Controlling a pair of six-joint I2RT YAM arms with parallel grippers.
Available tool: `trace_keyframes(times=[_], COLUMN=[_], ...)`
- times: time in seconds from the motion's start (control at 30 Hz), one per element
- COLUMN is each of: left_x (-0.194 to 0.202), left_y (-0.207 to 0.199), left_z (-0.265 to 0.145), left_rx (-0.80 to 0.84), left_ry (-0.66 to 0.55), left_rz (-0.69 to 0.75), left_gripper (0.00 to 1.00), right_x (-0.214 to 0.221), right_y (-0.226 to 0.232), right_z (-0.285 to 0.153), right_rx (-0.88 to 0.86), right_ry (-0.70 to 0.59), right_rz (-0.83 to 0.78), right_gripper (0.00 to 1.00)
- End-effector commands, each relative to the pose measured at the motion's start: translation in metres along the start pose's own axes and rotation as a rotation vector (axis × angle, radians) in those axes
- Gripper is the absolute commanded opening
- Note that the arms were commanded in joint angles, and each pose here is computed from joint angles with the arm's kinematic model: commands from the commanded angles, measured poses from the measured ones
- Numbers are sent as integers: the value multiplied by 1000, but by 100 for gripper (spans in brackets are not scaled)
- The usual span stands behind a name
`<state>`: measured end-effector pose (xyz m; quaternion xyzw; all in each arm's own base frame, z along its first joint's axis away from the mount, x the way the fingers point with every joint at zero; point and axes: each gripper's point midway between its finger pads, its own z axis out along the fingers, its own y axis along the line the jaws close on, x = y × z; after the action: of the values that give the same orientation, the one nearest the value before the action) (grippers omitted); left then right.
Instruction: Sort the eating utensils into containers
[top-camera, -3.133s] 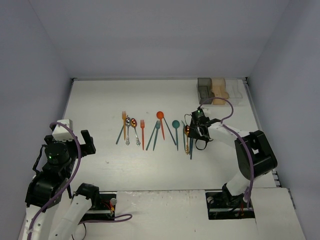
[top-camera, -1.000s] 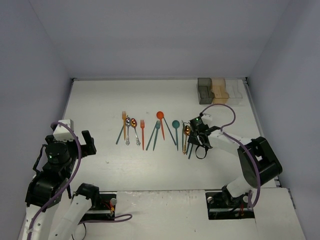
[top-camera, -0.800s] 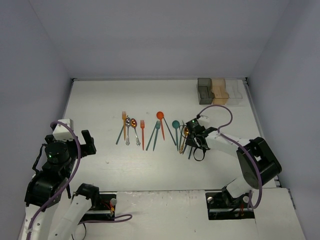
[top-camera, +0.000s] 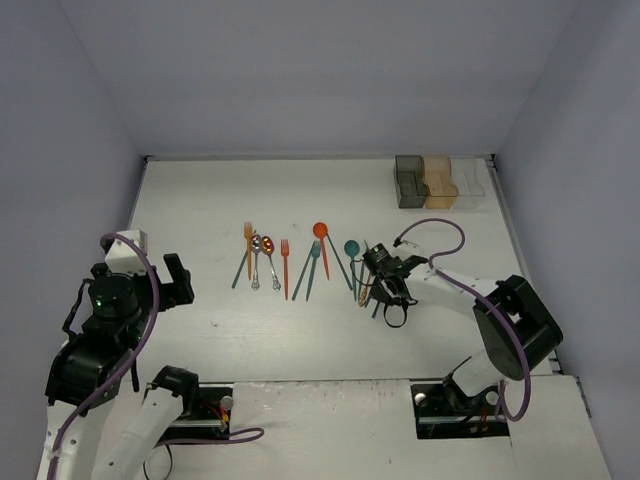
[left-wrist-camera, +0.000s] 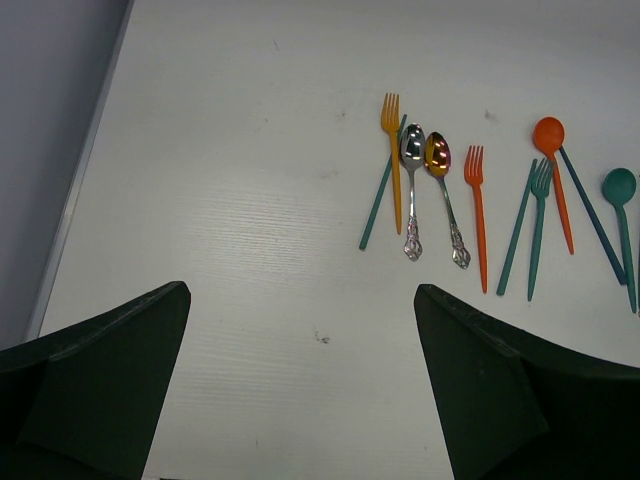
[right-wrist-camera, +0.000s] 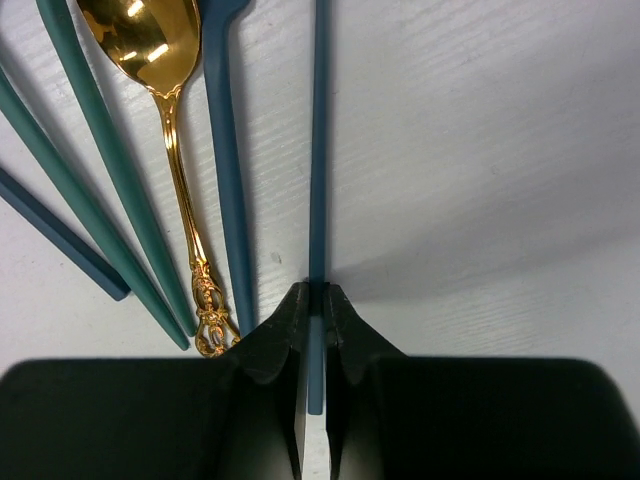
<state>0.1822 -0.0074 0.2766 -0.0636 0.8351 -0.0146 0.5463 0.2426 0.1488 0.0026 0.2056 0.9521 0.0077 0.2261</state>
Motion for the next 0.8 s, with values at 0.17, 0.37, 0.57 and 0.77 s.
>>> trace_keyframes(times=[0.17,0.37,0.57,0.77], left_x=[-24,-31,-39,-48], left_y=[-10,-13,-11,-14], left_z=[5,6,10,11], left_rx=[19,25,2,8], left_ry=[-42,-55,-49,-45], left_rz=[-28,-40,-14,8], left_gripper=[94,94,94,94], right_x=[37,-47,-153,-257], right_y=[-58,-34,-22,-5], right_z=[-15,-47,-72,-77], right_rx=[211,179,186,175], right_ry=[132,-93,-250,-340], right_rz=[-66,-116,-204,-364], right_gripper=[0,0,0,0])
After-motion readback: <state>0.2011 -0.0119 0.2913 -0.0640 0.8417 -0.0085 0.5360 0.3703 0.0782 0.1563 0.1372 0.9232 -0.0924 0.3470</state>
